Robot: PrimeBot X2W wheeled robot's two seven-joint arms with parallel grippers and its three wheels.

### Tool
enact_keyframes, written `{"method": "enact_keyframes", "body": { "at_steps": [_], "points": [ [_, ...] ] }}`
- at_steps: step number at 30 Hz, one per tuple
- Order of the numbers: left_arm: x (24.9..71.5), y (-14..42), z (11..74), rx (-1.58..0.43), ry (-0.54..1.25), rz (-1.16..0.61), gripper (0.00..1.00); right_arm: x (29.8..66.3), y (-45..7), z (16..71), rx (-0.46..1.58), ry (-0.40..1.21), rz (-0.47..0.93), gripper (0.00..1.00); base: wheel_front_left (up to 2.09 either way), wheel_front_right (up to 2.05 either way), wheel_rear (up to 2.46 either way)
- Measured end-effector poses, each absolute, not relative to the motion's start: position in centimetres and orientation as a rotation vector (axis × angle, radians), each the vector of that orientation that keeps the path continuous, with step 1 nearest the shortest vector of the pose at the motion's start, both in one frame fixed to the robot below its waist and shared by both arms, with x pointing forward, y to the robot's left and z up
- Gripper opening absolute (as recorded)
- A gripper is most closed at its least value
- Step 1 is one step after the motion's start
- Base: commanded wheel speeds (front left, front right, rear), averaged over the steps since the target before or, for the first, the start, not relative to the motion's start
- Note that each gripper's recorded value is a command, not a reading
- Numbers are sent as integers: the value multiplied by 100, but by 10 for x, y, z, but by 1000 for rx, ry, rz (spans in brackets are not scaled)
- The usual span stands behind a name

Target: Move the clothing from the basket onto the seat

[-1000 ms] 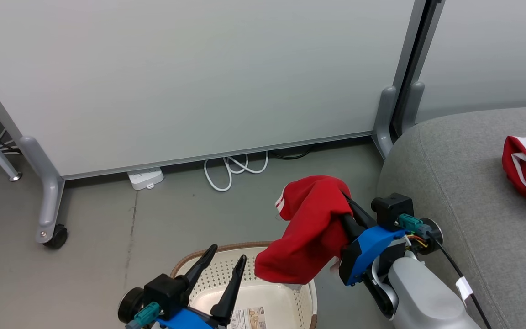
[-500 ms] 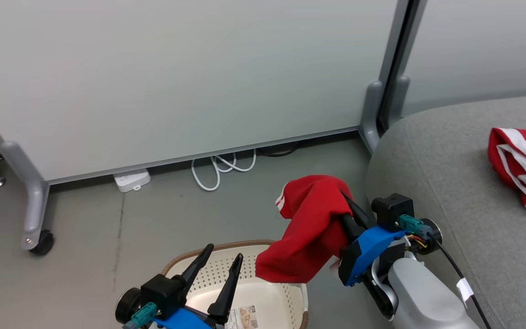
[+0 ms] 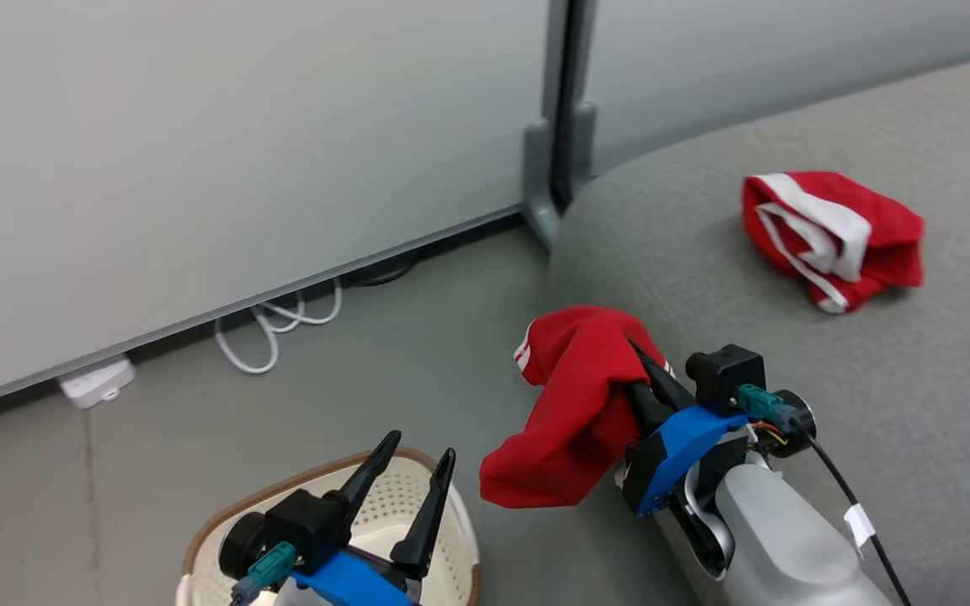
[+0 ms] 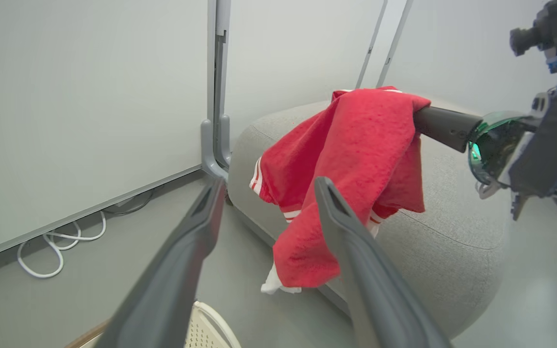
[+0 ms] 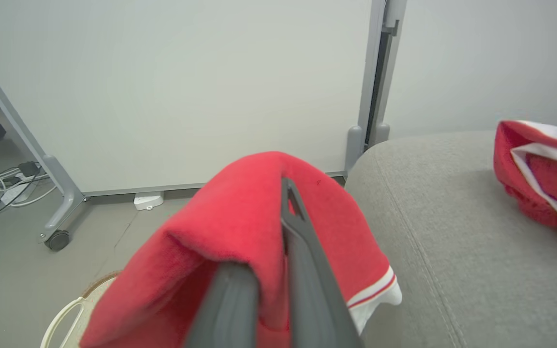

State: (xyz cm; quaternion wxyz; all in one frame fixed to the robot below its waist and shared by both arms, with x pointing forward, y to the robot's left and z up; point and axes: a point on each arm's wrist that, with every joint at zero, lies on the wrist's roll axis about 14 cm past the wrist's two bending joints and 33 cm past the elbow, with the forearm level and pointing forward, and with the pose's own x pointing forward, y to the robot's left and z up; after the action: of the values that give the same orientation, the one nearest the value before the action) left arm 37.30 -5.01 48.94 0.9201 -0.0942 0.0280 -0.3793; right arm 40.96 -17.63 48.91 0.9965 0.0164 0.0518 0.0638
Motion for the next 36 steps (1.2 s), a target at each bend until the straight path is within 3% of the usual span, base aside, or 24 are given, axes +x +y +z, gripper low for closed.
{"method": "enact_keyframes", "body": {
  "at_steps": [17, 36],
  "points": [
    [349, -137, 488, -197, 85, -1055, 100, 352, -271, 488, 46, 104, -153, 0, 0, 0, 0],
    [356, -143, 482, -200, 98, -1080, 100, 353, -290, 485, 71, 131, -213, 0, 0, 0, 0]
  ]
}}
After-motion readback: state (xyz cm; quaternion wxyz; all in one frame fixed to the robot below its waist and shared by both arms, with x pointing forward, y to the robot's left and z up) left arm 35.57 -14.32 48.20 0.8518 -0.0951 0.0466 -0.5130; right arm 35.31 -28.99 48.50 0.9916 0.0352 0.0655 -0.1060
